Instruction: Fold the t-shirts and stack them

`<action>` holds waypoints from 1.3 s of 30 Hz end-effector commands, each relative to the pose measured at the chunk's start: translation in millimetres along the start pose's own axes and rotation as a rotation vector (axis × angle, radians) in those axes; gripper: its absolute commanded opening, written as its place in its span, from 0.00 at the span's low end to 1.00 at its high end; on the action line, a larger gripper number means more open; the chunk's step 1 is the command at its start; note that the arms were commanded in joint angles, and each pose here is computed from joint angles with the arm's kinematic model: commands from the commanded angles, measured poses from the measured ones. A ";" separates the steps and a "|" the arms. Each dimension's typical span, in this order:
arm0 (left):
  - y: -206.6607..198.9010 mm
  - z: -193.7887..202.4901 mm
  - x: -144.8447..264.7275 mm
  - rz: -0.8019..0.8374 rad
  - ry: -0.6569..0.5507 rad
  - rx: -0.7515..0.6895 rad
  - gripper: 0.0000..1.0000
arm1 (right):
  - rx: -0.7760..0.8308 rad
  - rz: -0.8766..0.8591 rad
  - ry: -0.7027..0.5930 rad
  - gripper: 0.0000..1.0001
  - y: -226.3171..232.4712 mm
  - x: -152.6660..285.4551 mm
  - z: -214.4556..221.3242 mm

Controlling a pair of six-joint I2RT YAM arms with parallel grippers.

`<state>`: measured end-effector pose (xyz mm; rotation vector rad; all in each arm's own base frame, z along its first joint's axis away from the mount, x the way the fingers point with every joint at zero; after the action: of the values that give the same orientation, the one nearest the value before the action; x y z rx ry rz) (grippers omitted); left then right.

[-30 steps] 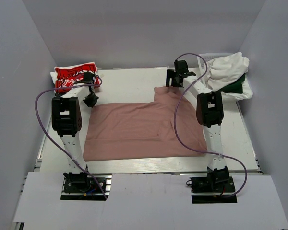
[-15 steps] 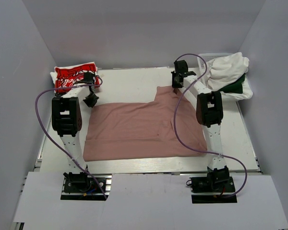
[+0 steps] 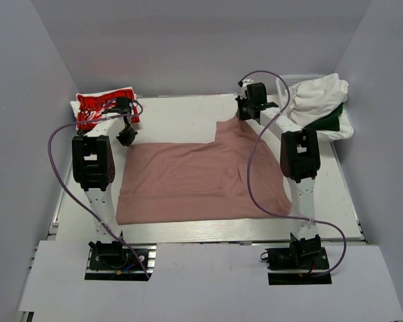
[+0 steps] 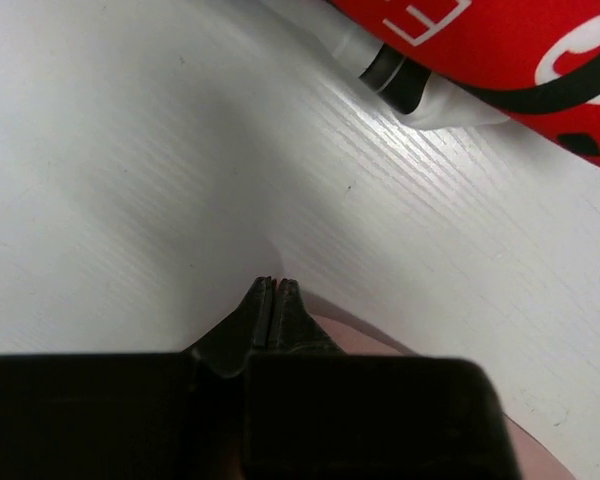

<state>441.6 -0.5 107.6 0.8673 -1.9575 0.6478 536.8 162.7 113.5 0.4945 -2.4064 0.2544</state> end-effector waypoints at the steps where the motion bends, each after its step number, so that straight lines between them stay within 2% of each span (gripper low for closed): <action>1: 5.0 -17.0 35.0 0.048 -0.067 0.021 0.00 | 0.228 -0.094 -0.410 0.00 20.1 88.6 -90.9; 2: 5.9 -16.3 37.9 0.060 -0.066 0.024 0.00 | 0.252 -0.103 -0.382 0.00 25.2 88.4 -74.2; 3: 8.1 -15.4 40.1 0.060 -0.066 0.024 0.00 | 0.280 -0.092 -0.484 0.00 30.1 120.3 -96.1; 4: 11.9 -14.4 45.1 0.063 -0.068 0.025 0.00 | 0.285 -0.099 -0.483 0.00 32.7 124.2 -91.3; 5: 13.6 -14.0 47.3 0.064 -0.069 0.025 0.00 | 0.279 -0.116 -0.425 0.00 36.8 118.3 -64.1; 6: 13.5 -15.5 50.6 0.070 -0.074 0.028 0.00 | 0.285 -0.119 -0.427 0.00 38.1 122.4 -61.1; 7: 13.3 -10.8 53.3 0.074 -0.071 0.018 0.00 | 0.297 -0.109 -0.477 0.00 40.4 145.4 -72.0; 8: 16.2 -12.9 58.6 0.070 -0.090 0.023 0.00 | 0.301 -0.117 -0.431 0.00 44.0 140.1 -48.3; 9: 17.7 -13.8 63.1 0.071 -0.091 0.023 0.00 | 0.319 -0.105 -0.457 0.00 43.7 152.3 -51.2; 12: 28.5 -8.8 71.9 0.065 -0.086 0.020 0.00 | 0.328 -0.111 -0.431 0.00 50.7 167.6 -25.0; 14: 32.6 -3.5 78.5 0.071 -0.085 0.013 0.00 | 0.351 -0.118 -0.486 0.00 56.6 192.3 -29.7; 16: 41.9 1.0 85.6 0.078 -0.092 0.017 0.00 | 0.352 -0.133 -0.460 0.00 63.0 193.6 -7.9; 17: 44.6 3.9 87.9 0.085 -0.082 0.025 0.00 | 0.353 -0.117 -0.500 0.00 62.1 213.3 -13.9; 18: 50.2 9.4 86.0 0.077 -0.076 0.021 0.00 | 0.332 -0.116 -0.465 0.00 63.5 211.8 1.6; 23: 63.3 21.3 92.8 0.118 -0.068 0.028 0.00 | 0.300 -0.108 -0.467 0.00 67.0 245.3 27.5; 26: 78.9 33.0 93.9 0.069 -0.050 0.063 0.00 | 0.266 -0.105 -0.426 0.00 68.0 255.5 48.1; 27: 82.3 35.5 94.2 0.053 -0.048 0.089 0.00 | 0.262 -0.093 -0.464 0.00 68.0 269.9 45.2; 29: 94.0 42.4 96.7 0.023 -0.048 0.105 0.00 | 0.234 -0.103 -0.412 0.00 69.6 270.3 63.7; 30: 97.2 45.0 97.4 0.021 -0.046 0.114 0.00 | 0.225 -0.091 -0.440 0.00 68.5 282.6 62.0; 34: 112.0 54.2 100.5 0.009 -0.063 0.155 0.00 | 0.163 -0.088 -0.413 0.00 70.6 293.0 84.5; 39: 121.8 55.8 99.8 -0.035 -0.099 0.172 0.00 | 0.063 -0.056 -0.310 0.00 70.0 293.4 119.3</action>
<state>282.9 -2.2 145.3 0.9786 -1.9431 0.7559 240.8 113.5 216.4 0.7684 -2.7232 0.3170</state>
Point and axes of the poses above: each gripper's point midway between its finger pads, its own x axis back along the fingers, its own y axis along the line the jaws close on, z = x × y, the point moved 8 cm from there along x, back along the fingers, and after that the axes turned 10 degrees about x, right-handed, at the moved point
